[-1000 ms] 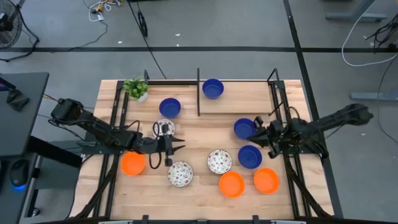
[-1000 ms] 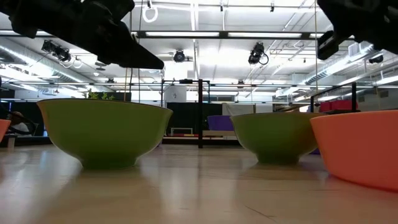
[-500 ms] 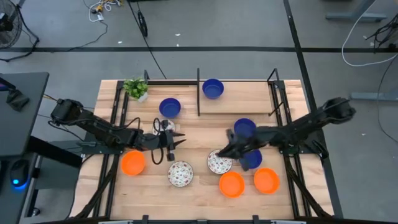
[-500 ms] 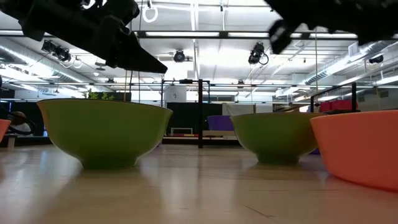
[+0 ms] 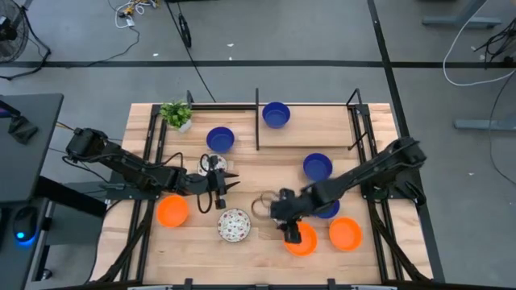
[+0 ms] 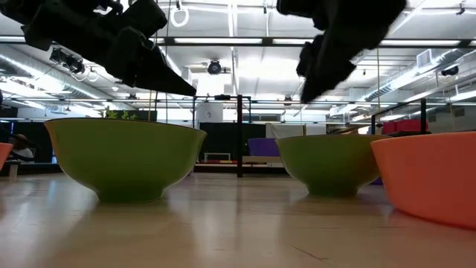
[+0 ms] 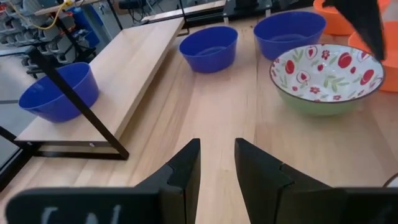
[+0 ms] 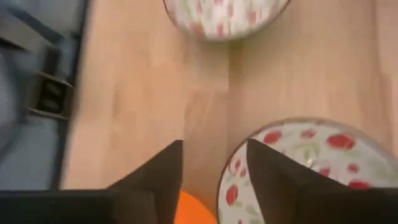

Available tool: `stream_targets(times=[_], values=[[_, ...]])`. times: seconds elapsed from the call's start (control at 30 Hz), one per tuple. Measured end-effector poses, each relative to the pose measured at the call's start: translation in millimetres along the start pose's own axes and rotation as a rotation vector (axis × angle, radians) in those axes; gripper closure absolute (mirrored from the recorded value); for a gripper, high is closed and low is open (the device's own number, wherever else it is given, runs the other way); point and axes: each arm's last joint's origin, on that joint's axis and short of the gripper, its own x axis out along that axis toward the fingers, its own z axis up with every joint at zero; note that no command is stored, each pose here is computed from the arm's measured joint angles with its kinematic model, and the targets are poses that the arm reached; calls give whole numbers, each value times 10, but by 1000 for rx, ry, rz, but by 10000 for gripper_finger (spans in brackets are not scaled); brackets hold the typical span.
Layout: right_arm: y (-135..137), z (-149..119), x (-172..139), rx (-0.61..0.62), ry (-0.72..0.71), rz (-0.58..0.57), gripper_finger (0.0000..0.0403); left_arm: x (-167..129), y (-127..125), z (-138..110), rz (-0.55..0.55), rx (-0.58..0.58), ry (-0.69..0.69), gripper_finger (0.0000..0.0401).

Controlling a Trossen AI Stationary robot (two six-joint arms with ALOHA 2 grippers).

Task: Pick & Place Mini bowls
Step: Put the white patterned bowl on the shelf

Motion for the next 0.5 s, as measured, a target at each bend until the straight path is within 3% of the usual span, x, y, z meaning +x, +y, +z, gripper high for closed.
stream_targets(times=[0.13, 0.5], values=[[76, -9, 102, 14, 103, -156, 204, 0, 0, 1, 0, -1, -1, 298], [92, -22, 240, 63, 101, -183, 249, 0, 0, 1, -1, -25, -1, 298]])
